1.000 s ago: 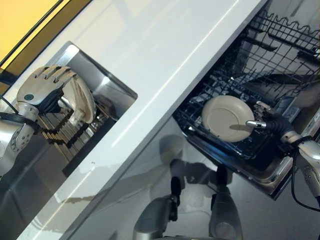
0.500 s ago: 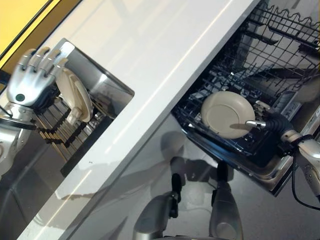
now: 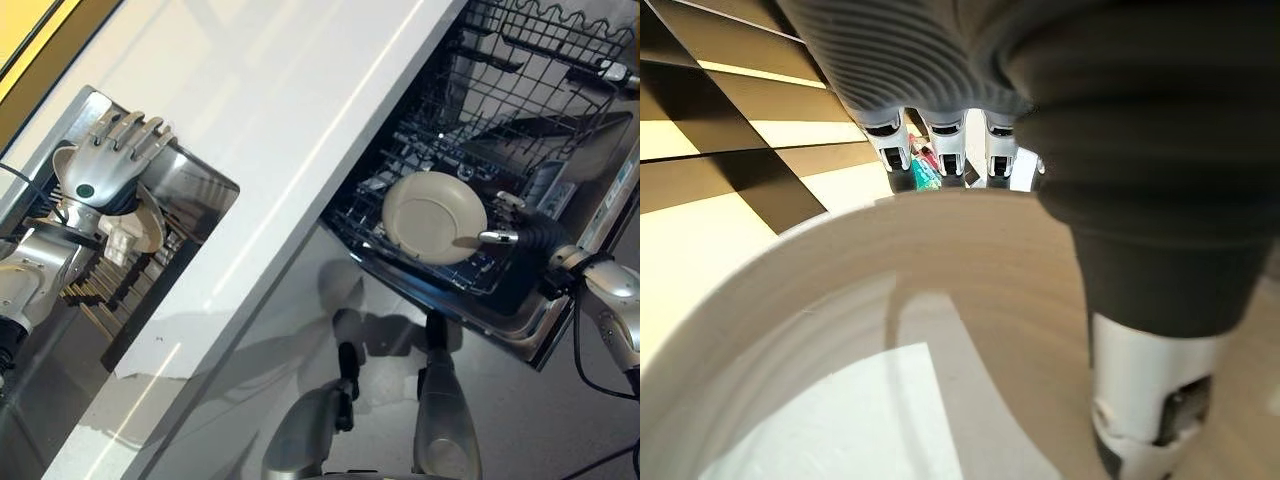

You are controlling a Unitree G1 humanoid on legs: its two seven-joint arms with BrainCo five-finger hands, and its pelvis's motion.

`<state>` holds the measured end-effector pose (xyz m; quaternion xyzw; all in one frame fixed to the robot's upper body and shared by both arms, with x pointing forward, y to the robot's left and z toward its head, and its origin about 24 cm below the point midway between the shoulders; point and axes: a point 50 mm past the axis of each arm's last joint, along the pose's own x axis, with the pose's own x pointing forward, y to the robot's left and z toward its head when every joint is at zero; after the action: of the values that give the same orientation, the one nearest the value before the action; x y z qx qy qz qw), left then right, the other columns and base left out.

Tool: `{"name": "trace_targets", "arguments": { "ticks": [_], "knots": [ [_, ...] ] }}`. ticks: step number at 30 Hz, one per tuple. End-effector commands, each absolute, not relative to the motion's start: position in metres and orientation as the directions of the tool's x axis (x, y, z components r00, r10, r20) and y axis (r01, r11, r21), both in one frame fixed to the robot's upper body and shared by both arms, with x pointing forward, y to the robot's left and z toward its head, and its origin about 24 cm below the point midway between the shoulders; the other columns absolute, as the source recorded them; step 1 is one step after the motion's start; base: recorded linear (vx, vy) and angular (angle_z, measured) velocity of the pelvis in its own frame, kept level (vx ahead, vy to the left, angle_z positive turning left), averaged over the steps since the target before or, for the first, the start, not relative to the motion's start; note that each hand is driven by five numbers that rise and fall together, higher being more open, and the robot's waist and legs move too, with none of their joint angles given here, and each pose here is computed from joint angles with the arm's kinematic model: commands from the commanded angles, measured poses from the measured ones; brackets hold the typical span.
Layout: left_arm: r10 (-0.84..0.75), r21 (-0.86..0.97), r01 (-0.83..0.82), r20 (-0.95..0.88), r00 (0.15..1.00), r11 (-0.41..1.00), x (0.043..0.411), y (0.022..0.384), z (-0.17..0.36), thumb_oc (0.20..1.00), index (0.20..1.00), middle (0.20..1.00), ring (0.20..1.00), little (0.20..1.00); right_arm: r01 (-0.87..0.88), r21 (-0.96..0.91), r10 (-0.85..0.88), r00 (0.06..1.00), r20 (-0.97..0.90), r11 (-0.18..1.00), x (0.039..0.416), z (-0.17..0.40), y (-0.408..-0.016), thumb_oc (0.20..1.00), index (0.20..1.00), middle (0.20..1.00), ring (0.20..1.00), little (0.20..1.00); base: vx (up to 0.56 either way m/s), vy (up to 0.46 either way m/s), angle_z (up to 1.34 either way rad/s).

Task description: Pick up plates and place into dishwasher.

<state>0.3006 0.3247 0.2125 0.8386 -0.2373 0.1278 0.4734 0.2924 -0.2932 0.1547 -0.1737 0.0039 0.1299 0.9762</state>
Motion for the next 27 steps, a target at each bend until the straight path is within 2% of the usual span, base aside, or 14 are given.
{"name": "trace_targets", "arguments": {
  "ticks": [1, 9, 10, 11, 12, 13, 27],
  "knots": [
    [-0.196, 0.71, -0.515, 0.485, 0.852, -0.48, 0.304, 0.34, 0.233, 1.0, 1.0, 1.0, 1.0, 1.0, -0.243, -0.414, 0.282, 0.959, 0.035, 0.877, 0.293, 0.186, -0.293, 1.0, 1.0, 1.0, 1.0, 1.0, 0.0, 0.024, -0.05],
    [-0.124, 0.765, -0.418, 0.413, 0.902, -0.491, 0.298, 0.354, 0.224, 1.0, 1.0, 1.0, 1.0, 1.0, -0.233, -0.409, 0.275, 0.96, 0.045, 0.882, 0.288, 0.185, -0.297, 1.0, 1.0, 1.0, 1.0, 1.0, 0.0, 0.0, 0.0],
    [-0.121, 0.769, -0.411, 0.407, 0.905, -0.489, 0.296, 0.355, 0.223, 0.9, 0.9, 0.9, 0.9, 0.9, -0.236, -0.409, 0.277, 0.96, 0.044, 0.882, 0.288, 0.184, -0.297, 1.0, 1.0, 1.0, 1.0, 1.0, 0.0, 0.0, 0.0],
    [-0.113, 0.78, -0.399, 0.396, 0.911, -0.482, 0.294, 0.357, 0.221, 0.57, 0.57, 0.57, 0.57, 0.57, -0.238, -0.41, 0.278, 0.96, 0.04, 0.881, 0.286, 0.182, -0.297, 1.0, 1.0, 1.0, 1.0, 1.0, 0.0, 0.0, 0.0],
    [-0.106, 0.788, -0.389, 0.388, 0.916, -0.478, 0.293, 0.357, 0.219, 0.438, 0.438, 0.438, 0.438, 0.438, -0.24, -0.411, 0.28, 0.959, 0.037, 0.879, 0.285, 0.181, -0.297, 1.0, 1.0, 1.0, 1.0, 1.0, 0.0, 0.0, 0.0],
    [-0.097, 0.795, -0.379, 0.381, 0.92, -0.473, 0.291, 0.358, 0.217, 0.2, 0.2, 0.2, 0.2, 0.2, -0.244, -0.412, 0.282, 0.959, 0.033, 0.878, 0.284, 0.181, -0.297, 1.0, 1.0, 1.0, 1.0, 1.0, 0.0, 0.0, 0.0],
    [-0.052, 0.841, -0.319, 0.331, 0.942, -0.438, 0.269, 0.372, 0.199, 0.2, 0.2, 0.2, 0.2, 0.2, -0.241, -0.404, 0.271, 0.962, 0.018, 0.882, 0.28, 0.179, -0.301, 1.0, 1.0, 1.0, 1.0, 1.0, 0.0, 0.005, 0.02]
  ]
}}
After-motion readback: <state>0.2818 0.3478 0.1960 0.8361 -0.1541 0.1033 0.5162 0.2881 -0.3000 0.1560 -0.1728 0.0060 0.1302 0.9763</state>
